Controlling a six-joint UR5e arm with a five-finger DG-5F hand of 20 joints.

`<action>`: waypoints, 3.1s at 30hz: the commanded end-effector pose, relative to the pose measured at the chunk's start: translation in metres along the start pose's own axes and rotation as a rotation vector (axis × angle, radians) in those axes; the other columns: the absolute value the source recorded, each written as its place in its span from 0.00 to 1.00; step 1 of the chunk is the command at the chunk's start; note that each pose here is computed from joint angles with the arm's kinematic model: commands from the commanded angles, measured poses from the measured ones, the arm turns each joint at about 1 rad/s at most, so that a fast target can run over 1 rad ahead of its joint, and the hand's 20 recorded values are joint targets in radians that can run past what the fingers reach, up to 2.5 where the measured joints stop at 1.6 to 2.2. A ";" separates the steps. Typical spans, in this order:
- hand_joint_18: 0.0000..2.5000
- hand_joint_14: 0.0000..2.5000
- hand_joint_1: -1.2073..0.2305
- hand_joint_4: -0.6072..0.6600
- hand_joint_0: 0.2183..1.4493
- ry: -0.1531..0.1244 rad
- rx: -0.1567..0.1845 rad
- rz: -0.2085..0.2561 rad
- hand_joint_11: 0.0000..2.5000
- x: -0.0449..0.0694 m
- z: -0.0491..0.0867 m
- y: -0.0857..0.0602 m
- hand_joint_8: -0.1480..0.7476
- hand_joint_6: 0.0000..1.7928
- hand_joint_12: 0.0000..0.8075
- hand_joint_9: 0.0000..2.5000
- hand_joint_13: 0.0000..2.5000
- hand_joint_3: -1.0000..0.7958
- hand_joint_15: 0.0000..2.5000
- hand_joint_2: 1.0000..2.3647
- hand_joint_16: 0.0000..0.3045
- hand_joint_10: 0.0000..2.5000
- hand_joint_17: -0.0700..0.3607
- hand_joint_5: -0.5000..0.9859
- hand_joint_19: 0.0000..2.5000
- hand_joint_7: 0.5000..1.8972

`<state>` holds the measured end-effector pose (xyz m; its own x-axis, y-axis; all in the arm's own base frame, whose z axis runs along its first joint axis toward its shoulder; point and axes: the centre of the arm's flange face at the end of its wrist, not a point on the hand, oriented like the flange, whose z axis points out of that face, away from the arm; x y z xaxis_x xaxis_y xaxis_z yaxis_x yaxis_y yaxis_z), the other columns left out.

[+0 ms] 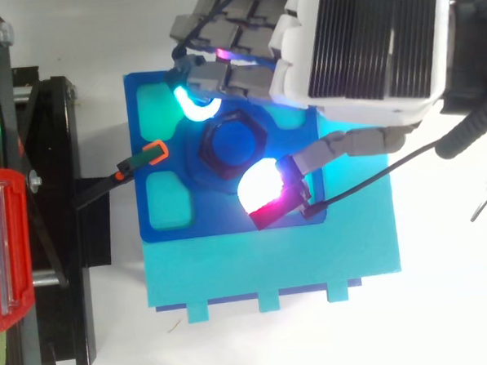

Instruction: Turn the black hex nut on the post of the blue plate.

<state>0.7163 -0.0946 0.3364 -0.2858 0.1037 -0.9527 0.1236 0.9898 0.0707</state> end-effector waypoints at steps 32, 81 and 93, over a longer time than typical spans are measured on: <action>0.07 0.00 0.60 0.63 0.22 -0.135 -0.151 -0.010 0.00 -0.013 0.021 0.055 0.43 0.28 0.45 0.12 0.13 0.28 0.03 0.00 0.20 0.00 0.48 0.21 0.05 0.37; 0.08 0.00 0.59 0.63 0.23 -0.017 -0.160 -0.021 0.02 -0.012 0.005 -0.039 0.44 0.35 0.44 0.14 0.14 0.28 0.03 0.00 0.19 0.00 0.47 0.20 0.05 0.39; 0.08 0.00 0.59 0.63 0.23 -0.016 -0.184 -0.012 0.02 -0.015 0.003 -0.050 0.44 0.33 0.44 0.14 0.15 0.28 0.03 0.00 0.19 0.00 0.47 0.20 0.05 0.43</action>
<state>0.7166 -0.1464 0.3452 -0.2740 0.0895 -0.9576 -0.0503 0.9930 0.1072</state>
